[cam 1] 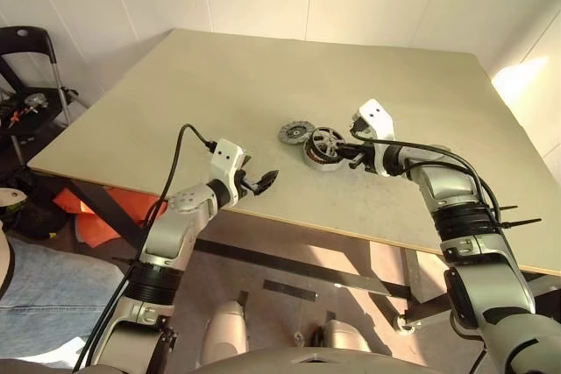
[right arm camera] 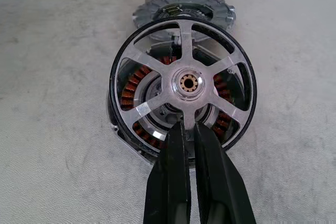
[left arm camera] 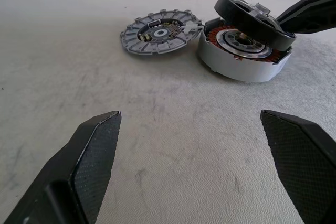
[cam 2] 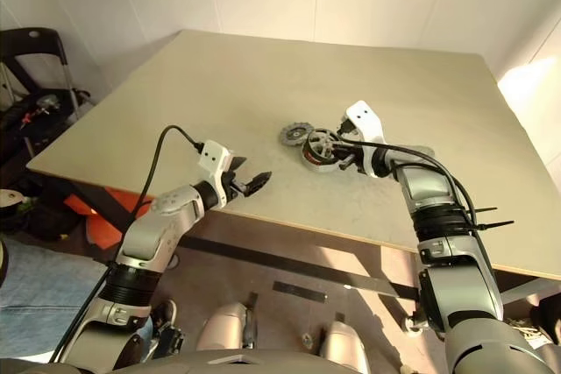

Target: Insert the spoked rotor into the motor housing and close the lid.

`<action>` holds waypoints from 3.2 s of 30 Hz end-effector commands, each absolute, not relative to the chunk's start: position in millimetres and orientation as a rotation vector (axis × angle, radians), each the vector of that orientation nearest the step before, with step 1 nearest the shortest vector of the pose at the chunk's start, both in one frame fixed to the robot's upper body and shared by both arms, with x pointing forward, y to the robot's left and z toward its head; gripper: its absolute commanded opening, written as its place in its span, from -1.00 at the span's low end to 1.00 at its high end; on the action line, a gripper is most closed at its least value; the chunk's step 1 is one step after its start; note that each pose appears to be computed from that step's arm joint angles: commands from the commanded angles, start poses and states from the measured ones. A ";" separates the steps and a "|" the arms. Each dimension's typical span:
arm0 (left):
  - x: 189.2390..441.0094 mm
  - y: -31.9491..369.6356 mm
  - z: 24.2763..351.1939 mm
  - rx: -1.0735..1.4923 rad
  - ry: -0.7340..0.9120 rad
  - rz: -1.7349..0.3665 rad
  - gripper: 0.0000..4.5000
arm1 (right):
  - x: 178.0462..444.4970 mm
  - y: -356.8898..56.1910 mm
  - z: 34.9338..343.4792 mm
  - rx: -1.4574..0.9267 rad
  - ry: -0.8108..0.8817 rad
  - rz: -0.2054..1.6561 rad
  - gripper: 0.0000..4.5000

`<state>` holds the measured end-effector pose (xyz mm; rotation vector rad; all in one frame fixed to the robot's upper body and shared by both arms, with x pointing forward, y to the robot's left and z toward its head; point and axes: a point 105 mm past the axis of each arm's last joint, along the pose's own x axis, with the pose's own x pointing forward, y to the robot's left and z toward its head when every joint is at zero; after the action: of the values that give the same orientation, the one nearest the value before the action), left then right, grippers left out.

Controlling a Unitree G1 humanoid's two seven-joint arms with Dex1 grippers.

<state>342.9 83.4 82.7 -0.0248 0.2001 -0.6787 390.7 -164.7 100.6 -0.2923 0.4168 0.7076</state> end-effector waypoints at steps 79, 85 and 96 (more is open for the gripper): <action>342.7 88.4 86.4 0.013 0.158 -0.633 1.00 | 398.0 -157.1 117.3 -1.217 0.352 1.156 -0.08; 341.8 89.1 84.3 0.016 0.163 -0.630 1.00 | 411.1 -166.9 118.4 -1.301 0.378 1.101 -0.08; 341.0 90.9 84.6 0.019 0.166 -0.626 1.00 | 412.8 -161.1 98.9 -1.339 0.391 1.111 -0.08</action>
<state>339.4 90.5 68.7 0.0056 0.2258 -0.6251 408.4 -168.5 88.4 -1.3128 0.4420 1.1149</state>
